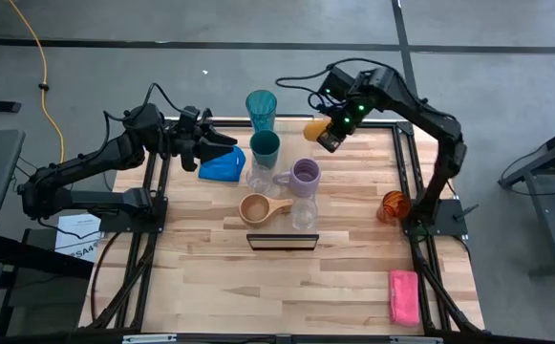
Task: Stack small to large cups/mugs on shelf
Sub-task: Put the yellow cup on the shelf
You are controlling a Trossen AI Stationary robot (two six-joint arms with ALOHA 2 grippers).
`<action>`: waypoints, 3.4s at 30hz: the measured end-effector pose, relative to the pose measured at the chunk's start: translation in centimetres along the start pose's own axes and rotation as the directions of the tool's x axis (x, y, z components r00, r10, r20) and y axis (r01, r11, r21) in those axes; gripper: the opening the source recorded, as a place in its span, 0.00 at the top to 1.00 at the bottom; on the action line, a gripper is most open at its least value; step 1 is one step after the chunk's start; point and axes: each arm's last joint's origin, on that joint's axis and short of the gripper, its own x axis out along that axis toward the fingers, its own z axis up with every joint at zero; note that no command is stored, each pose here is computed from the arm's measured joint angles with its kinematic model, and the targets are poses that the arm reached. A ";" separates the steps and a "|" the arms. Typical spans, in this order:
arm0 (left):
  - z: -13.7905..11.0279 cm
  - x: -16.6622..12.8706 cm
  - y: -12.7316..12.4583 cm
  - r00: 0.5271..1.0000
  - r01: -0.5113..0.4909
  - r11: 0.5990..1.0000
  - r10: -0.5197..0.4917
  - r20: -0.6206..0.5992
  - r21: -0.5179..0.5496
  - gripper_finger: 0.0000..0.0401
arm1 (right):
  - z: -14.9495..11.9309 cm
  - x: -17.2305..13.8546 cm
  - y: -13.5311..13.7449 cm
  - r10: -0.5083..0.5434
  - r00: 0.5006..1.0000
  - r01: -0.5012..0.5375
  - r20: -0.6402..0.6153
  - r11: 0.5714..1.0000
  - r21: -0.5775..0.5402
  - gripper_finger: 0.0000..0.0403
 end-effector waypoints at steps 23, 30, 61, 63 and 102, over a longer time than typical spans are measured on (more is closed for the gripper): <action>0.1 0.0 0.1 0.999 -0.032 0.999 0.032 0.026 0.012 0.48 | -9.7 12.5 -6.8 -0.030 0.796 0.240 -0.605 0.932 0.270 1.00; 0.1 0.0 0.1 0.999 -0.032 0.999 0.032 0.026 0.012 0.48 | -10.5 13.8 -7.5 -0.069 0.745 0.295 -0.663 0.926 0.234 1.00; 0.1 0.0 0.1 0.999 -0.032 0.999 0.031 0.026 0.012 0.48 | -10.7 14.5 -11.4 -0.019 0.819 0.297 -0.573 0.869 0.396 0.99; 0.1 0.0 0.1 0.999 -0.032 0.999 0.031 0.026 0.012 0.48 | -10.7 14.6 -11.5 -0.021 0.823 0.294 -0.567 0.870 0.395 0.96; 0.1 0.0 0.1 0.999 -0.032 0.999 0.031 0.026 0.011 0.48 | -13.6 6.3 -13.4 -0.235 0.926 0.352 -0.295 0.820 0.452 0.56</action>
